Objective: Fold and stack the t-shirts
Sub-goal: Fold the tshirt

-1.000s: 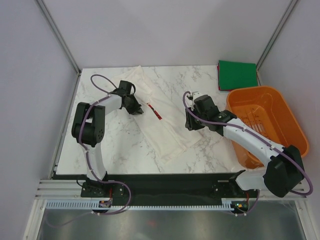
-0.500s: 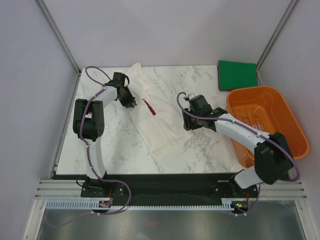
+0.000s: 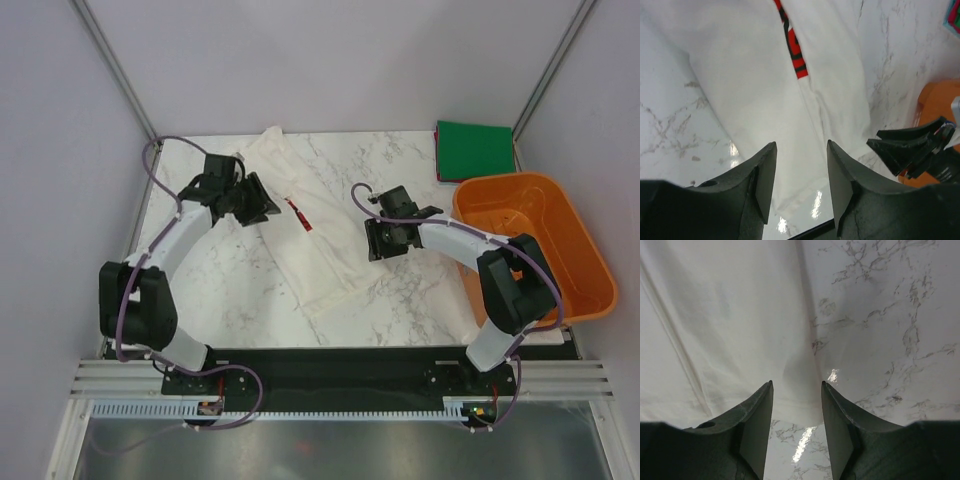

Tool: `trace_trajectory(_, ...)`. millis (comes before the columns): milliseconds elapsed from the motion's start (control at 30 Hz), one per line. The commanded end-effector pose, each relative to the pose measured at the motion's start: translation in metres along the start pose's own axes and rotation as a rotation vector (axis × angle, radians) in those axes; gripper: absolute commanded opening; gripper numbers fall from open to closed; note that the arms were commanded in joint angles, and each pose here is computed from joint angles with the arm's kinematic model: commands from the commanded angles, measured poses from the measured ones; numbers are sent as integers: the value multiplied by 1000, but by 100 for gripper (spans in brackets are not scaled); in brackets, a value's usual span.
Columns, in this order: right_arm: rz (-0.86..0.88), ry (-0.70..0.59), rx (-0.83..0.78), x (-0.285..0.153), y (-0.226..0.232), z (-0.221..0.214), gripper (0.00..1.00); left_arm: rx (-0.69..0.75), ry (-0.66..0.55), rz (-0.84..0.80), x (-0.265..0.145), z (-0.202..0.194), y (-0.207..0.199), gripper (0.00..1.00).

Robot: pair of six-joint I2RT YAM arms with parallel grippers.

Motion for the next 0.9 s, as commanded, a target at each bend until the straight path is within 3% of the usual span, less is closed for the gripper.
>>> trace_trajectory(0,32,3,3,4,-6,13,52,-43,63,85,-3,-41,22,54)
trace_trajectory(133,44,12,31,5,-16,16,51,-87,70,60,-16,-82,36,54)
trace_trajectory(300,54,40,58,10,-26,11,47,-122,141,-19,-4,-115,39,54)
trace_trajectory(733,90,91,101,18,-28,-25,38,-37,323,29,3,-182,54,54)
trace_trajectory(800,90,102,117,19,-29,-30,29,-26,330,24,0,-188,56,54)
trace_trajectory(833,93,106,124,19,-28,-32,24,-75,206,86,1,-183,54,55)
trace_trajectory(867,97,107,133,16,-28,-35,14,-68,181,65,1,-181,51,54)
Point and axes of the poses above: each gripper's point midway between its finger pads, its own x axis out along the fingers, its own y axis along the line the jaws close on, z = x × y, the point moved 10 cm from there along -x, back along the fingers, and after that the axes turned 2 degrees about -x, right-handed, at the moved point
